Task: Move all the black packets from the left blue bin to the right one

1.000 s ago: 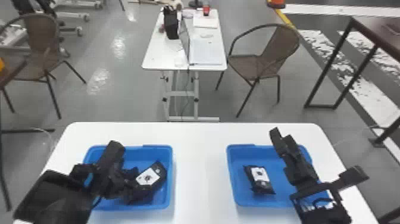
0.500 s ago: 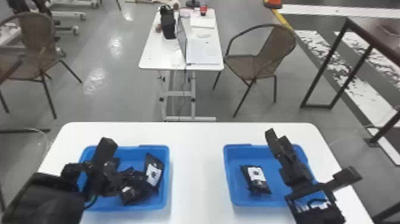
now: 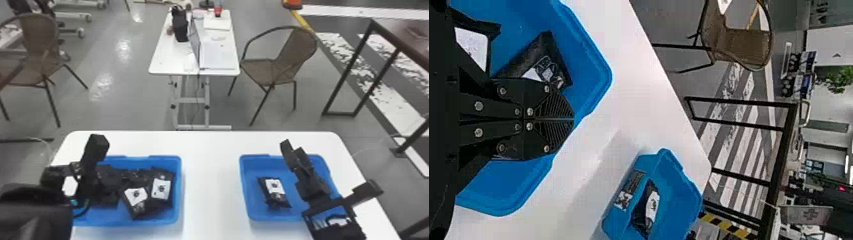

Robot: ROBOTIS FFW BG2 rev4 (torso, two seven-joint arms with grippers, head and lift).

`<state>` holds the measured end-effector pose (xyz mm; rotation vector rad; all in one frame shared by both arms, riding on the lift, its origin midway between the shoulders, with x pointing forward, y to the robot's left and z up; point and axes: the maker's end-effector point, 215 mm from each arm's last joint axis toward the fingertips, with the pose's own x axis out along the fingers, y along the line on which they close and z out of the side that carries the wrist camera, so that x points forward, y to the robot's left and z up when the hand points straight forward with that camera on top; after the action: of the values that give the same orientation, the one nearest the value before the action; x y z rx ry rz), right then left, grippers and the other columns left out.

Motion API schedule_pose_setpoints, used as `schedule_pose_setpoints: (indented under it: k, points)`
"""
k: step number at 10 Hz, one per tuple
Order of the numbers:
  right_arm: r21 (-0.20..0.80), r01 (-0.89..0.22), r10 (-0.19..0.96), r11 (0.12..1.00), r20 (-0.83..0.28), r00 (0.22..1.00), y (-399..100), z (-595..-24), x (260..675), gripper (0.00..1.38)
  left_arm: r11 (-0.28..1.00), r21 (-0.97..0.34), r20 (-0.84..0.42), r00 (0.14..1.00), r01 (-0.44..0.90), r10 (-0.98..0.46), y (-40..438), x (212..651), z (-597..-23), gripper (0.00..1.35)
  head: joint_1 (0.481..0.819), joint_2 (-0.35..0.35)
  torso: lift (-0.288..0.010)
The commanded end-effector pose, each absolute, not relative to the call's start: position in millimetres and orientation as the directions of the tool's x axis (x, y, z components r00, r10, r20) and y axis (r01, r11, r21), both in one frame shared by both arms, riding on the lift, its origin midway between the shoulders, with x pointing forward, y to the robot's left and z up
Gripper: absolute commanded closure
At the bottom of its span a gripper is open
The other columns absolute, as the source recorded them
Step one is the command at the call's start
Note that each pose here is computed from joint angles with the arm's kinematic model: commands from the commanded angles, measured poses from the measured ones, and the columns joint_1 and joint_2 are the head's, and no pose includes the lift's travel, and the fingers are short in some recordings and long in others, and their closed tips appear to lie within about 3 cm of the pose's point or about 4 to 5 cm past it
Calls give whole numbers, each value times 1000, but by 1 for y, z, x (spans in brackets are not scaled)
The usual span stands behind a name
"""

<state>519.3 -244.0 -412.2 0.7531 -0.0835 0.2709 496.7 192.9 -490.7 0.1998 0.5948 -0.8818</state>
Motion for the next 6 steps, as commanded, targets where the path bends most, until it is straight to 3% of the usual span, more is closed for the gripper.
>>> schedule_pose_setpoints:
  k: [1, 2, 3, 4, 6]
  points:
    - [667, -279, 222, 691, 171, 960, -238, -413, 521, 268, 666, -71, -626, 487, 743, -610, 208, 490, -509, 869, 695, -60, 0]
    - [668, -283, 225, 688, 175, 959, -237, -411, 523, 268, 674, -82, -646, 476, 734, -597, 212, 485, -521, 530, 695, -44, 0]
    - [670, -281, 225, 688, 171, 959, -237, -413, 522, 268, 682, -92, -663, 467, 725, -585, 217, 481, -529, 286, 695, -37, 0]
    - [672, -278, 226, 686, 167, 960, -237, -415, 520, 268, 691, -83, -678, 467, 718, -567, 225, 481, -534, 124, 695, -28, 0]
    - [677, -278, 226, 681, 166, 960, -236, -417, 519, 268, 684, -53, -688, 470, 727, -553, 230, 491, -537, -1, 695, -11, 0]
